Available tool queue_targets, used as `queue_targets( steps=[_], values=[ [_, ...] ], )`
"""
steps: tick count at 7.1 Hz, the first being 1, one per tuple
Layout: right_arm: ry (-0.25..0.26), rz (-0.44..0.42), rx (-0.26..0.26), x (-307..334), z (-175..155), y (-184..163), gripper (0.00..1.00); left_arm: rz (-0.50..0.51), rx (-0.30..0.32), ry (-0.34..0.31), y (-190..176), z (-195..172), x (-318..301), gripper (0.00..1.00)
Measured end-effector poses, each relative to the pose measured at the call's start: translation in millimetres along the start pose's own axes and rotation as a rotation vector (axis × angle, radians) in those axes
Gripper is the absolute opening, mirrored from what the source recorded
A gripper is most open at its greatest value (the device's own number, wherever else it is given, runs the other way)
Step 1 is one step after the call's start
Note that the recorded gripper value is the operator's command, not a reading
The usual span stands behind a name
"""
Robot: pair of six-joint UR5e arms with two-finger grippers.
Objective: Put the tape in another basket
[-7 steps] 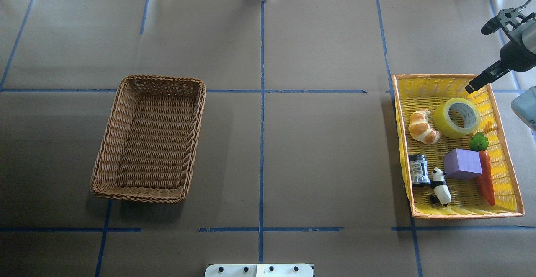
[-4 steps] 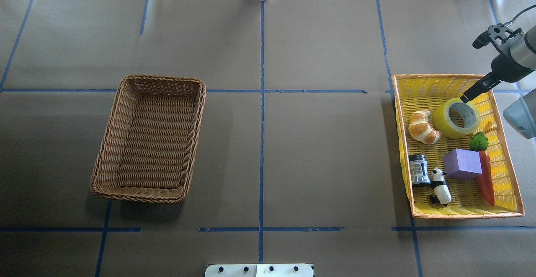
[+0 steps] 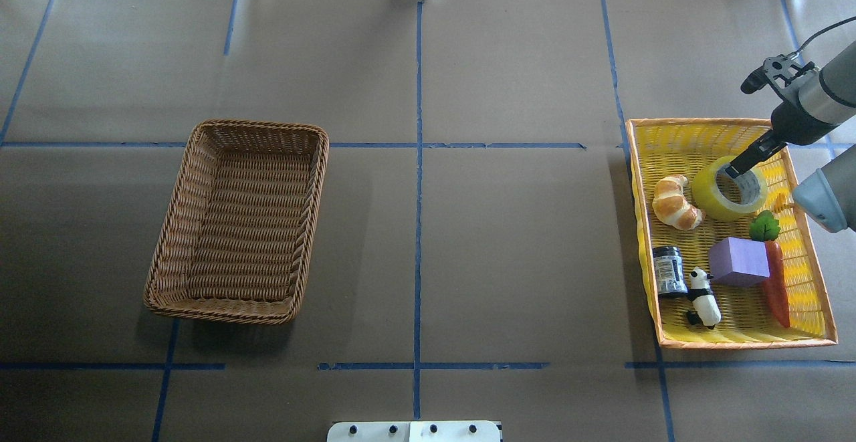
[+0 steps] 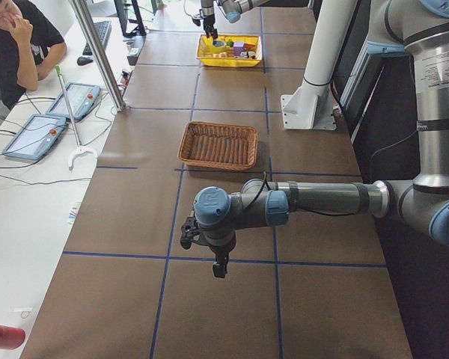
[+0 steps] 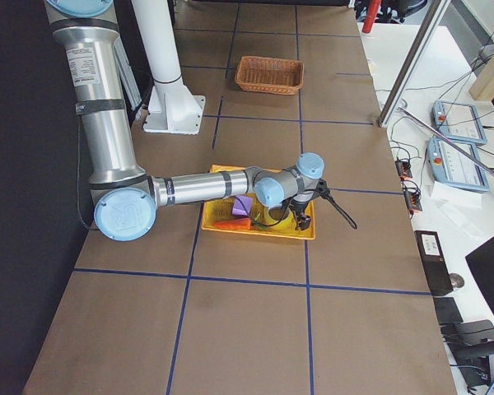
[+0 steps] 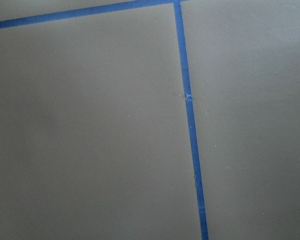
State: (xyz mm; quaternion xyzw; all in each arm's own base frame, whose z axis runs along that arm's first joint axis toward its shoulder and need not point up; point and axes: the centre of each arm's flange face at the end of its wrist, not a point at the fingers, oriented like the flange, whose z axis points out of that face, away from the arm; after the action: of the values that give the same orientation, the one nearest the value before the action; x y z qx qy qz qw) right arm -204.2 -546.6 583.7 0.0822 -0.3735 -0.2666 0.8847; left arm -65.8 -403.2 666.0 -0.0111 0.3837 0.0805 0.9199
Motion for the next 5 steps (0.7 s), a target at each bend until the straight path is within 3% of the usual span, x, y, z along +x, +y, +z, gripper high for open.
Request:
queue_targets(
  steps=[1,2,3,5],
  values=[
    [-0.002,-0.007,-0.005,-2.4,3.2,0.5,0.93,-0.001,-0.001,0.000,0.2,0.7,-0.7,1.00],
    [0.000,-0.011,-0.009,-3.3,5.5,1.2,0.57,-0.003,-0.003,0.001,0.5,1.6,-1.6,1.00],
    [0.013,-0.015,-0.012,-3.2,7.2,1.6,0.28,-0.005,-0.005,0.001,0.8,2.8,-2.6,1.00],
    [0.039,-0.025,-0.019,-4.5,11.8,1.2,0.00,-0.007,-0.007,0.002,1.1,3.9,-3.8,1.00]
  ],
)
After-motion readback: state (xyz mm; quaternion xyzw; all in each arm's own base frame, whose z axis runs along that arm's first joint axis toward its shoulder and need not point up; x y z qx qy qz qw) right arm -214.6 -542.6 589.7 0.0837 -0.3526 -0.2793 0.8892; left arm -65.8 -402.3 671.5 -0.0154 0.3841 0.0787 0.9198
